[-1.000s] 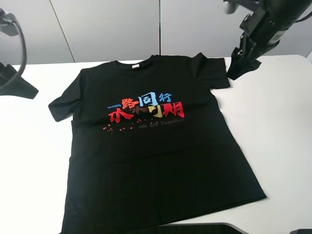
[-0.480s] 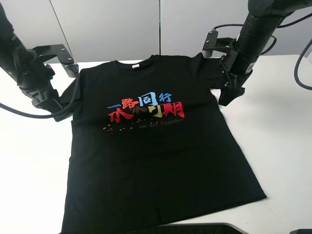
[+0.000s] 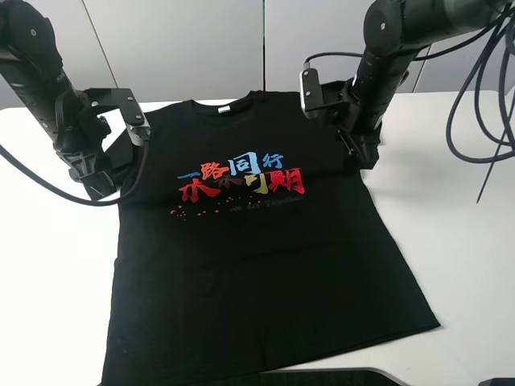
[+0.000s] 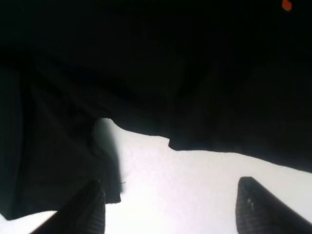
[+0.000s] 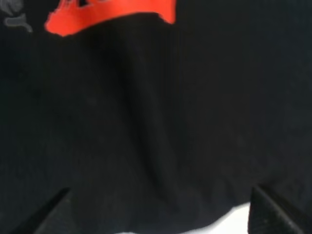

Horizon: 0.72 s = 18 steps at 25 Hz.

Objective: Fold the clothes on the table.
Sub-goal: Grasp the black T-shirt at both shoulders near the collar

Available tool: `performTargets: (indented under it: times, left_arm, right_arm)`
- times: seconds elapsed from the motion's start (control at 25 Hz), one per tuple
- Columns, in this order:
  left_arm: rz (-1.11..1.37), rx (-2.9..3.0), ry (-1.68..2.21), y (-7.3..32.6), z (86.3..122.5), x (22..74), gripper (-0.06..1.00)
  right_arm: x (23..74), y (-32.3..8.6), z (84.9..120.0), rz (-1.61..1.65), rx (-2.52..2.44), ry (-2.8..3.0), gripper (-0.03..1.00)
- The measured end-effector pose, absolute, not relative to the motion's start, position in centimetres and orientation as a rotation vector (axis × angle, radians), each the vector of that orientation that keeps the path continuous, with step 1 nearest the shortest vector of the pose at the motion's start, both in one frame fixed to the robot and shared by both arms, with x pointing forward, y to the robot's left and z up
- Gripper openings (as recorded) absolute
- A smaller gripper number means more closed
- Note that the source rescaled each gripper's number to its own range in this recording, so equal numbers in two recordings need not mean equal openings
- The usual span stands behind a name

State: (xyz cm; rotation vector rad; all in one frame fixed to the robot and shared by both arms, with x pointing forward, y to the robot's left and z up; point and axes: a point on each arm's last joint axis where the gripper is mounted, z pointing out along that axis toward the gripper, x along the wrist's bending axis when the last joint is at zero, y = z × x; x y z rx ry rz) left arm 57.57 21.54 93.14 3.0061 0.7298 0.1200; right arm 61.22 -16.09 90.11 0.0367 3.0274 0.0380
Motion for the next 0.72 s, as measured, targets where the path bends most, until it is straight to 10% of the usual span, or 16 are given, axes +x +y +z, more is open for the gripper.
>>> performTargets:
  times: [0.72]
  left_arm:
    - [0.071, 3.046, 0.659, 20.4, 89.0, 58.2, 0.75]
  right_arm:
    - [61.7, -15.8, 86.8, -0.075, -0.001, 3.007, 0.64]
